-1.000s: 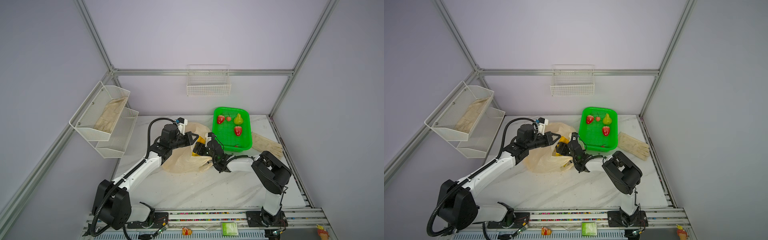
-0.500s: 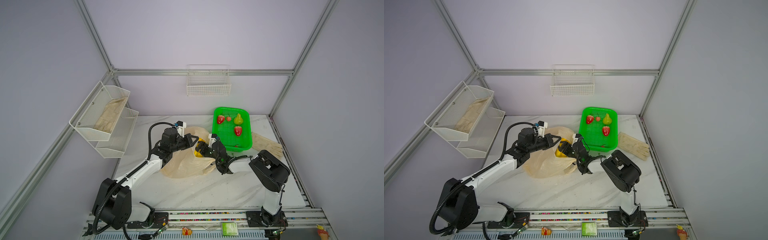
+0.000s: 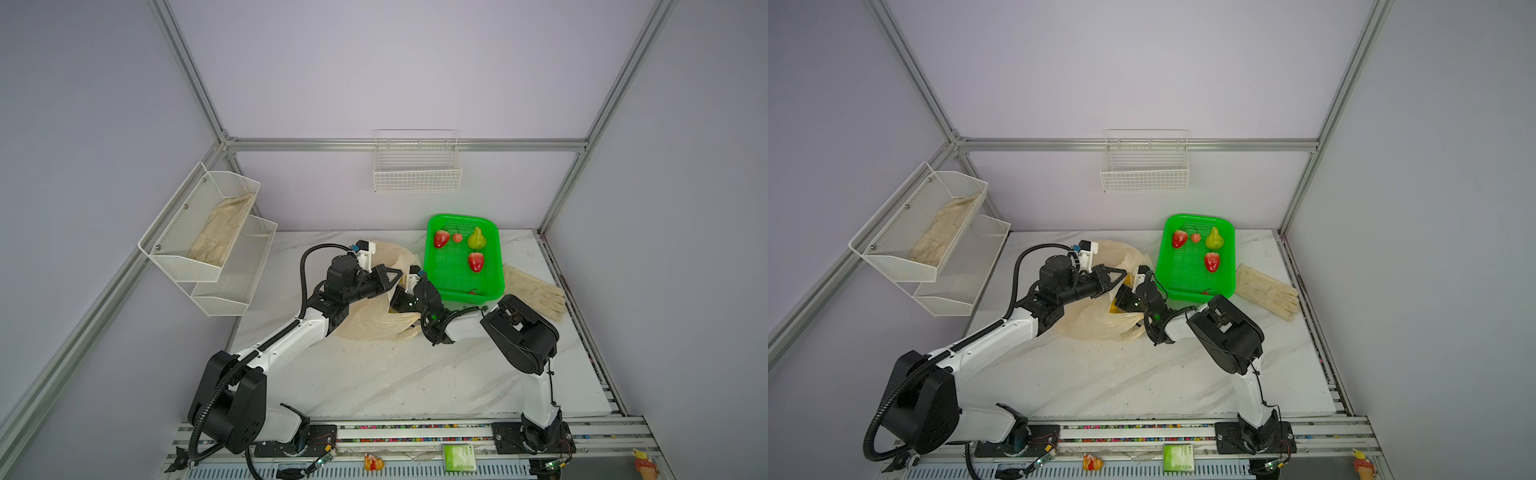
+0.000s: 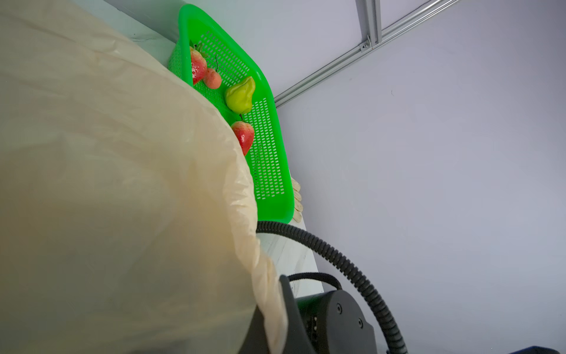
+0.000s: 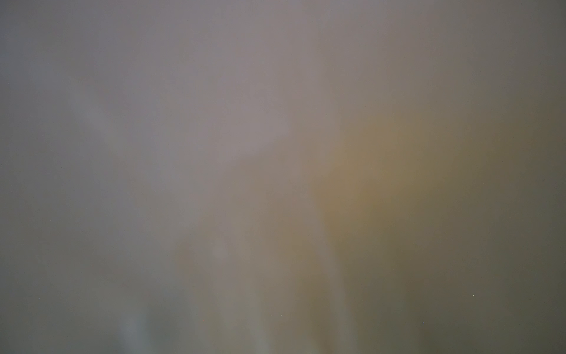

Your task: Place the fake fruits into the plastic bag and tie a complex knot

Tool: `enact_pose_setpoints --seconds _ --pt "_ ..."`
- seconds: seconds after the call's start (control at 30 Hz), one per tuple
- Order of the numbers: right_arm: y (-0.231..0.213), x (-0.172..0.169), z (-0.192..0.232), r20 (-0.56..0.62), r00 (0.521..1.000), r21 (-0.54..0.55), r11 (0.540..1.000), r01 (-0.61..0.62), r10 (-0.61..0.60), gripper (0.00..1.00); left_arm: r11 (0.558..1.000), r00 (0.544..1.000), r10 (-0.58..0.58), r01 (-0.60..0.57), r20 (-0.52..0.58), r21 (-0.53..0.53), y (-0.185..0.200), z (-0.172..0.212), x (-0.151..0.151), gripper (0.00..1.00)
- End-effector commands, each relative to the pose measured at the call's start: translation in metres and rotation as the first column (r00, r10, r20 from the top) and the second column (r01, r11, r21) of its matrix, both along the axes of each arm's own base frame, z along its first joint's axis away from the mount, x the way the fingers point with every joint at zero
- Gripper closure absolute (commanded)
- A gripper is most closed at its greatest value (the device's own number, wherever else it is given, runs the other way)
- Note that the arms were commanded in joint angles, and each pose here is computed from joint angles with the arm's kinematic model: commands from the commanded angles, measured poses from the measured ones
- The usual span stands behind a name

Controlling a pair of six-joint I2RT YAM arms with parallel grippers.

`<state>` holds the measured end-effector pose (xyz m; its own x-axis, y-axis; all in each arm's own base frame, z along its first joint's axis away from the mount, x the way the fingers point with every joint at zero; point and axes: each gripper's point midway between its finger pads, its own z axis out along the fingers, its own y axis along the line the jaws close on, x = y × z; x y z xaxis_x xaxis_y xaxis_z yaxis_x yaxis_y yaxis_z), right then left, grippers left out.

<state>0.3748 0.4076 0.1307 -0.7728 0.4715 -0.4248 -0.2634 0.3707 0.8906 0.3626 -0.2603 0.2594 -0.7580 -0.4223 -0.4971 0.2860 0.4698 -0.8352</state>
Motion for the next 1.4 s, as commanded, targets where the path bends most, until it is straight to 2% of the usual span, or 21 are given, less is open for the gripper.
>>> enact_pose_setpoints --seconds 0.0,0.2,0.3,0.37,0.43,0.5,0.63,0.77,0.87,0.97,1.23,1.37 --pt "0.001 -0.011 0.04 0.11 0.993 0.064 0.997 -0.051 0.044 0.03 0.999 0.999 0.021 -0.02 0.032 -0.029 0.007 0.01 0.001 1.0" --pt "-0.017 -0.021 0.046 0.14 0.988 0.004 0.998 -0.068 0.067 0.03 0.998 0.998 0.055 -0.055 0.01 -0.003 0.023 0.003 0.004 1.0" --pt "-0.028 -0.023 0.027 0.116 0.991 -0.127 0.99 -0.054 0.069 0.03 0.998 0.998 0.065 -0.065 0.002 -0.001 0.03 0.0 0.005 1.0" --pt "-0.037 -0.022 0.01 0.1 0.993 -0.26 0.965 -0.042 0.07 0.03 0.998 0.998 0.065 -0.065 -0.006 0.004 0.034 -0.003 0.004 1.0" --pt "-0.043 -0.024 -0.004 0.082 0.994 -0.344 0.938 -0.043 0.075 0.06 0.997 0.997 0.073 -0.073 -0.01 0.018 0.041 -0.006 0.005 1.0" --pt "-0.045 -0.028 -0.012 0.073 0.993 -0.376 0.925 -0.06 0.094 0.11 0.997 0.997 0.079 -0.078 -0.01 0.027 0.046 -0.008 0.006 1.0" --pt "-0.041 -0.036 -0.01 0.098 0.984 -0.414 0.905 -0.098 0.152 0.15 0.997 0.998 0.063 -0.062 -0.012 0.035 0.047 -0.007 0.007 1.0" --pt "-0.06 -0.024 -0.02 0.094 0.994 -0.49 0.872 0.002 0.051 0.2 0.998 0.999 0.037 -0.036 -0.004 0.053 0.046 -0.004 0.005 1.0" --pt "-0.05 -0.016 -0.031 0.055 0.998 -0.477 0.879 -0.006 0.037 0.23 0.998 1.0 0.025 -0.025 -0.008 0.051 0.044 -0.004 0.005 1.0" --pt "-0.033 -0.013 -0.035 0.041 0.997 -0.413 0.91 -0.036 0.058 0.24 0.999 1.0 -0.008 0.009 -0.028 0.037 0.038 -0.006 0.003 1.0" --pt "0.021 0.006 -0.023 0.078 0.989 -0.272 0.958 -0.097 0.122 0.31 0.997 0.996 -0.07 0.071 -0.064 0.014 0.028 -0.011 0.001 1.0" --pt "0.051 0.011 -0.001 0.148 0.974 -0.195 0.971 -0.142 0.172 0.32 0.996 0.994 -0.091 0.091 -0.068 0.003 0.023 -0.009 -0.001 1.0"
